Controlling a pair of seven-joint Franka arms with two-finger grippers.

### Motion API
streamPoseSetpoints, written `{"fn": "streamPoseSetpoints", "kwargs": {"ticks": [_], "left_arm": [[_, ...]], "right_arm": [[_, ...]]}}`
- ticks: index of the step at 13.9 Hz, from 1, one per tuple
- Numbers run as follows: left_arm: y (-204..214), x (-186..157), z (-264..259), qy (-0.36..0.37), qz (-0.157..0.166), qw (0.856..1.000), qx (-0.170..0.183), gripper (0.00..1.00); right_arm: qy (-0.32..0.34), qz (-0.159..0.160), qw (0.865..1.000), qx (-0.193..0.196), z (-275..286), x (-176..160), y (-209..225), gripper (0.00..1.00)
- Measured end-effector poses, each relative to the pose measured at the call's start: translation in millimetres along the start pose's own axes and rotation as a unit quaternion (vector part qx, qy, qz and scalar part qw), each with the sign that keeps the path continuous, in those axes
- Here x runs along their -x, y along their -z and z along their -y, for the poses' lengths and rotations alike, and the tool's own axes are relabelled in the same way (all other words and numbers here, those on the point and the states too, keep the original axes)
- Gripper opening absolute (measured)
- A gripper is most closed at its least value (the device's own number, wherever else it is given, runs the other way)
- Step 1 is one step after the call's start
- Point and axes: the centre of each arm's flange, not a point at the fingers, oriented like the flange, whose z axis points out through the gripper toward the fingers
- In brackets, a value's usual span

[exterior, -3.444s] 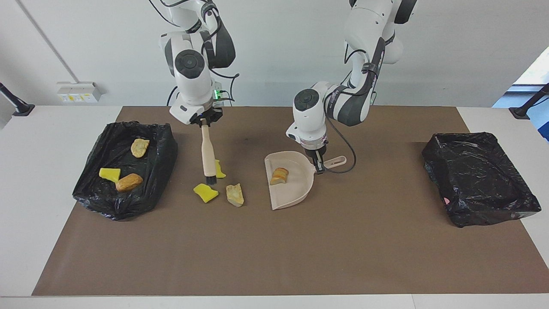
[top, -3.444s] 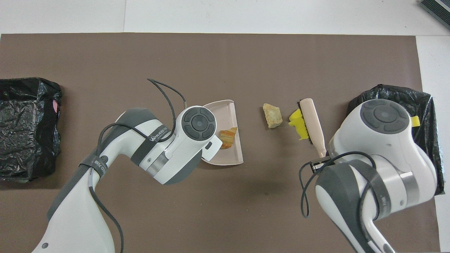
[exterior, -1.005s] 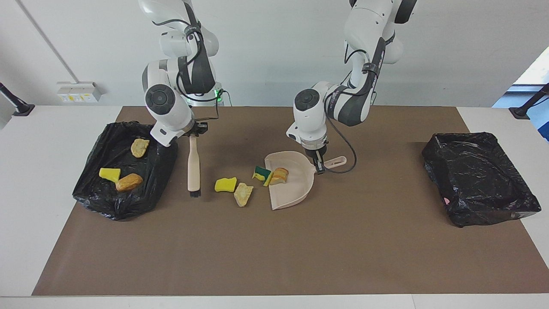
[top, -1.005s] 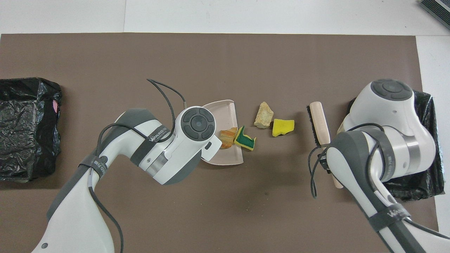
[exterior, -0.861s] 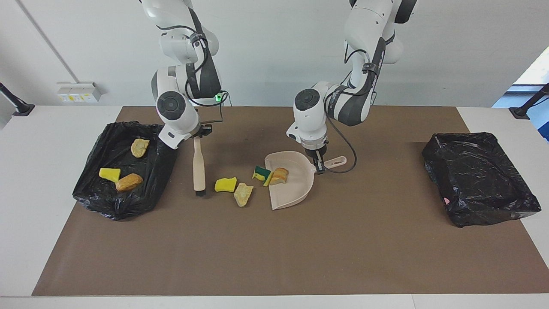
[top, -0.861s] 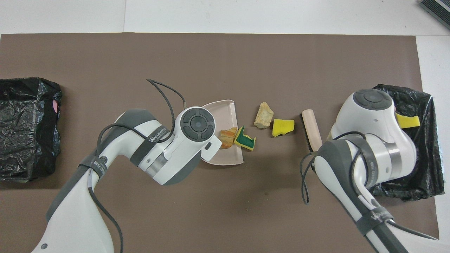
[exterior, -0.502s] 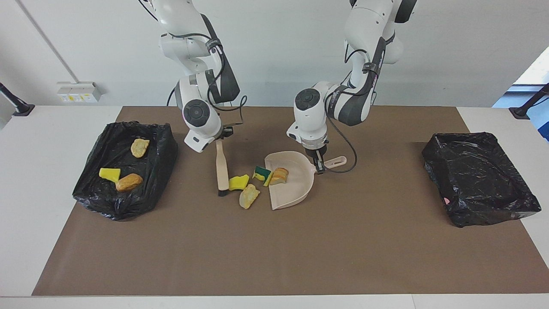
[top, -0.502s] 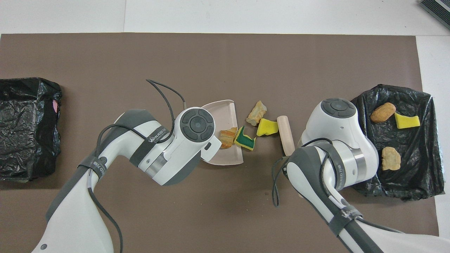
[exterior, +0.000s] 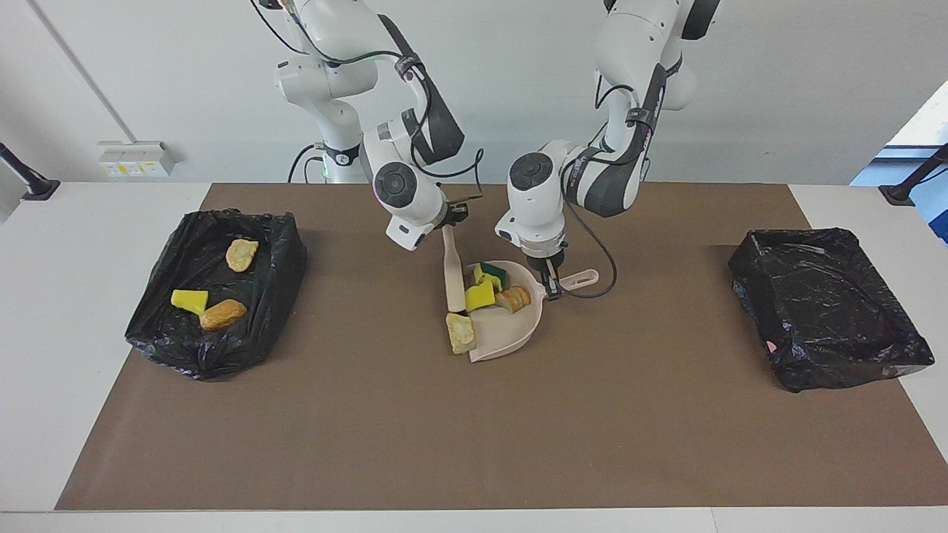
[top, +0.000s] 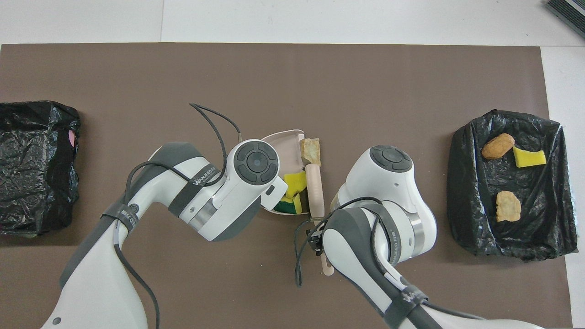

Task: Sweep and dump trash in bin
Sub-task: 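Sweep the sponge and scraps into the dustpan with the right gripper's brush, then brush the last scraps into the dustpan held by the left gripper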

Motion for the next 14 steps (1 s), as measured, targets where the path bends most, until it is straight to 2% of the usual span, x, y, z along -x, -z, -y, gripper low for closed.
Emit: {"fn": "streamPoseSetpoints", "kwargs": {"ticks": [2,4,6,8,10,14], "left_arm": [[-1,1,0,0.002,0.000,1.000,0.001,0.31],[-2,1,0,0.003,0.001,1.000,0.001,0.31],[-2,2,0,0.003,0.001,1.000,0.001,0.31],[-2,2,0,0.004,0.001,1.000,0.001,0.31],[-2,2,0,0.004,0.001,1.000,0.001,0.31],[-3,3,1,0.015,0.001,1.000,0.003,0.31]], "right_arm": [[-0.005,0.001,0.999,-0.040,12,1,7,0.26],[-0.001,-0.006,0.999,-0.048,17,-1,19,0.26],[0.003,0.001,0.999,-0.039,15,0,31,0.26],[0.012,0.001,1.000,0.006,7,3,51,0.26],[0.016,-0.021,0.997,0.066,-4,3,74,0.26],[0.024,-0.065,0.981,0.182,-29,-11,94,0.26]]}}
